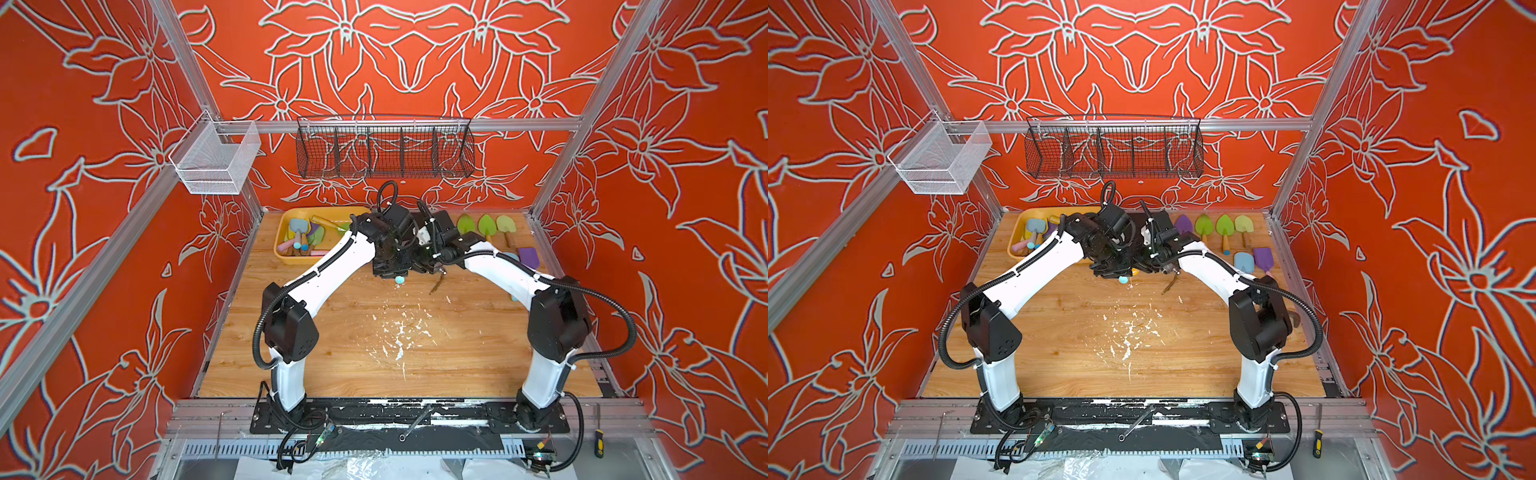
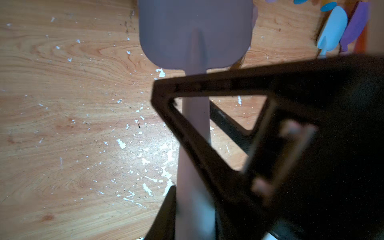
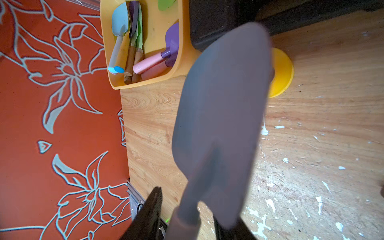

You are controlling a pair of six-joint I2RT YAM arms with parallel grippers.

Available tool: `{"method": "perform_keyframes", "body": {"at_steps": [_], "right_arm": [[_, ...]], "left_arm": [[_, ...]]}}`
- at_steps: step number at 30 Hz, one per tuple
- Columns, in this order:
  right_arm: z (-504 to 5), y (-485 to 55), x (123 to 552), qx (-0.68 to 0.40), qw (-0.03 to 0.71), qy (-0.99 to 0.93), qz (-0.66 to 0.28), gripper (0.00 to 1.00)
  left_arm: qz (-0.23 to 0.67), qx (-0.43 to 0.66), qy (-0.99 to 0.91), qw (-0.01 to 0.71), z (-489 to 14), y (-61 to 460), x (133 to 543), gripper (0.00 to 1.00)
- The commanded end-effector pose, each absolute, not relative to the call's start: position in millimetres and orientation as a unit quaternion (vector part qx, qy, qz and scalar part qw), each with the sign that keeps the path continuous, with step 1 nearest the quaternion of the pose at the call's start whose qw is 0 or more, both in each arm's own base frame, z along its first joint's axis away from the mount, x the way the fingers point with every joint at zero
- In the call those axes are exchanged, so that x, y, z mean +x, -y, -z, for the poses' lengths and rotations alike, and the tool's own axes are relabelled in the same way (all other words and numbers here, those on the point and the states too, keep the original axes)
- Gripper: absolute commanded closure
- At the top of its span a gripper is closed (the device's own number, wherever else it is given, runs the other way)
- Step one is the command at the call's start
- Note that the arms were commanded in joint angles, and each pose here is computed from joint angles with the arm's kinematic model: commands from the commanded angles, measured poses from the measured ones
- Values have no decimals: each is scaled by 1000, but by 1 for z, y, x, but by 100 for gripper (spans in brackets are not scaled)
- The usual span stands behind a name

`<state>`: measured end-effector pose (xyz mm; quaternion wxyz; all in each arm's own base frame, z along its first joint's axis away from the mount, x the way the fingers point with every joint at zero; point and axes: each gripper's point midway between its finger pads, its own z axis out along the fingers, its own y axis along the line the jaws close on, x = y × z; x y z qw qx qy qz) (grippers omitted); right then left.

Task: Take the shovel out of the storage box
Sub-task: Place the shovel at the center of the board.

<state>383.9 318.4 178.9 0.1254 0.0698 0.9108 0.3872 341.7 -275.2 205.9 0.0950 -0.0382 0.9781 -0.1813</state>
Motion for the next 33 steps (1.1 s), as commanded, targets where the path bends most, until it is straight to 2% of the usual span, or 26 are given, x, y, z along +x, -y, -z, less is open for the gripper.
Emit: {"method": "perform_keyframes", "body": {"at_steps": [1,10,12,13,16,18,22,28,33], "right_arm": [[-180,-331,370,45,103,-913,-392,60],[-180,-325,361,33,95,-919,-382,92],[-180,-321,359,28,93,-920,-379,98],[-180,-319,358,28,95,-920,-379,100],[-183,-306,357,20,102,-920,-379,100],[-184,-290,359,10,111,-921,-375,100],[-181,-240,358,-16,125,-925,-358,100],[-156,-142,356,-29,144,-944,-295,100],[-133,-89,359,-24,134,-958,-251,100]], "left_arm": [[231,-19,-963,135,-224,301,359,100],[232,-7,-963,139,-222,303,359,99],[241,-8,-959,148,-224,303,360,93],[247,-7,-957,153,-227,303,361,85],[270,4,-948,166,-239,304,360,52],[290,16,-941,175,-249,304,358,42],[337,31,-919,202,-275,296,350,35],[357,21,-901,245,-299,266,344,33],[354,18,-886,300,-323,246,341,31]]}}
